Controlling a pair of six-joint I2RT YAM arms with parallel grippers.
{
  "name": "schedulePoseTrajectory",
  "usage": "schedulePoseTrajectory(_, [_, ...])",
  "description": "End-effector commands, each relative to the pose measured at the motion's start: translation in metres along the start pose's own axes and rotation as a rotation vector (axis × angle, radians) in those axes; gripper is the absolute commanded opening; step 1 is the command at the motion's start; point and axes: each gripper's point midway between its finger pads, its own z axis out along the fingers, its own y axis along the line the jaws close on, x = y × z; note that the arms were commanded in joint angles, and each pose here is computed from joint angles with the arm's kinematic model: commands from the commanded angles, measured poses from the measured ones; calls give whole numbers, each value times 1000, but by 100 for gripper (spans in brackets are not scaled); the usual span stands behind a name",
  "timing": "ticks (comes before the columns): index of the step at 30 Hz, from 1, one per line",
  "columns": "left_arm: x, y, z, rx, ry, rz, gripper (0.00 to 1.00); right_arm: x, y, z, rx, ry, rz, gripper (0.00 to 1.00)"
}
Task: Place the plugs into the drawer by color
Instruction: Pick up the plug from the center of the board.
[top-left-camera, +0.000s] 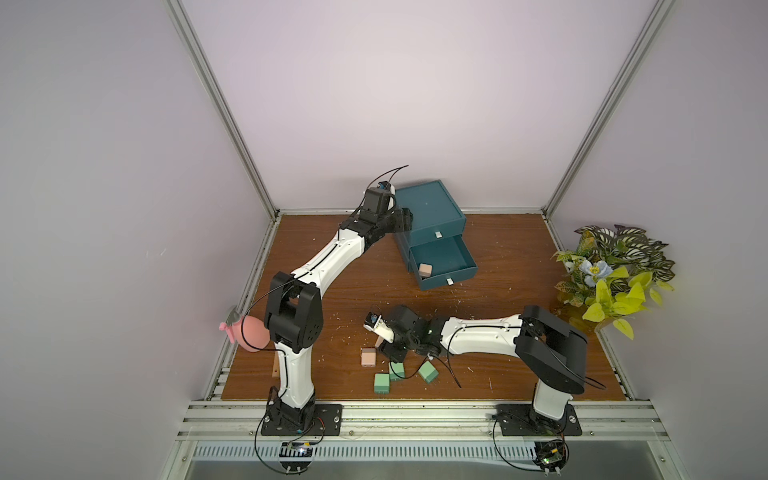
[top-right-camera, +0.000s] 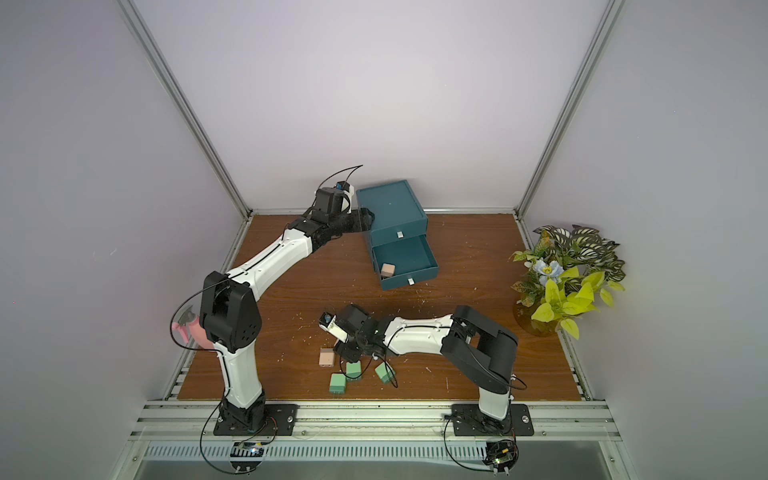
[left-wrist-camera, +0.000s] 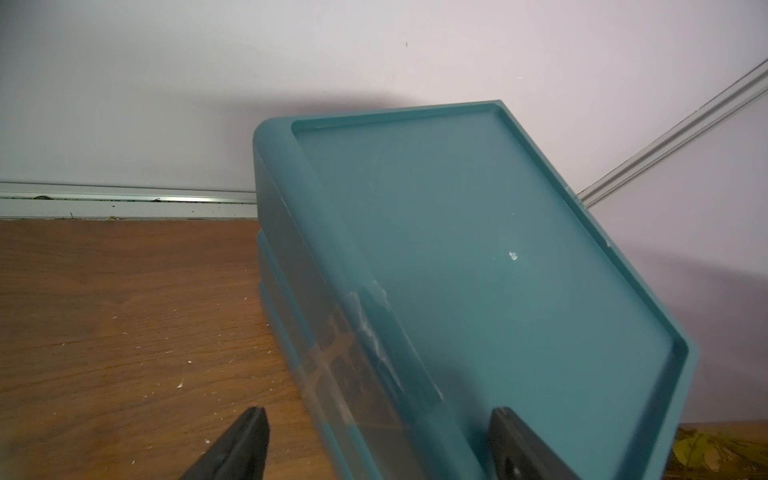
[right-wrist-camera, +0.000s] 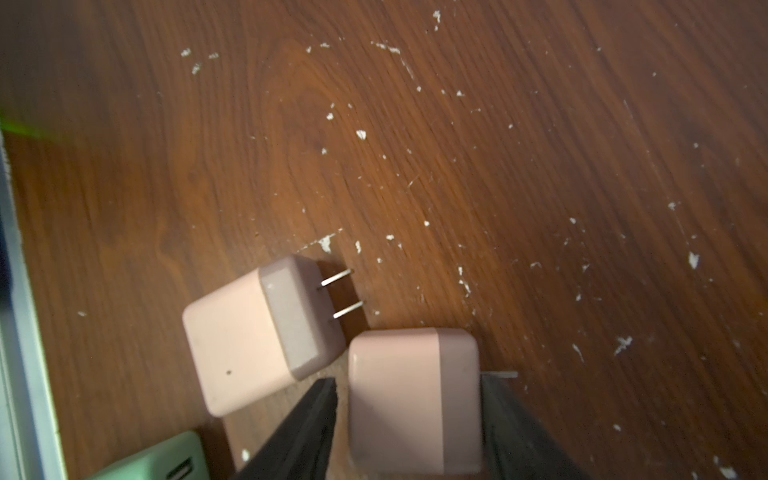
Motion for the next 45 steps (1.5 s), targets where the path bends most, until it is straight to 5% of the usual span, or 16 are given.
schedulePoseTrajectory(1, [25,11,-1,-44,86,5,79,-10,1,0,8,-20,2,62])
schedulePoseTrajectory(26, [26,11,-1,-48,86,6,79,-29,-11,-23,82,-45,83,51])
schedulePoseTrajectory(34, [25,11,0,-47,82,7,79,-66,-32,-64,144,-129,168,51])
schedulePoseTrajectory(45, [24,13,3,-49,81,5,79,-92,-132,-155,318,-259,366,50])
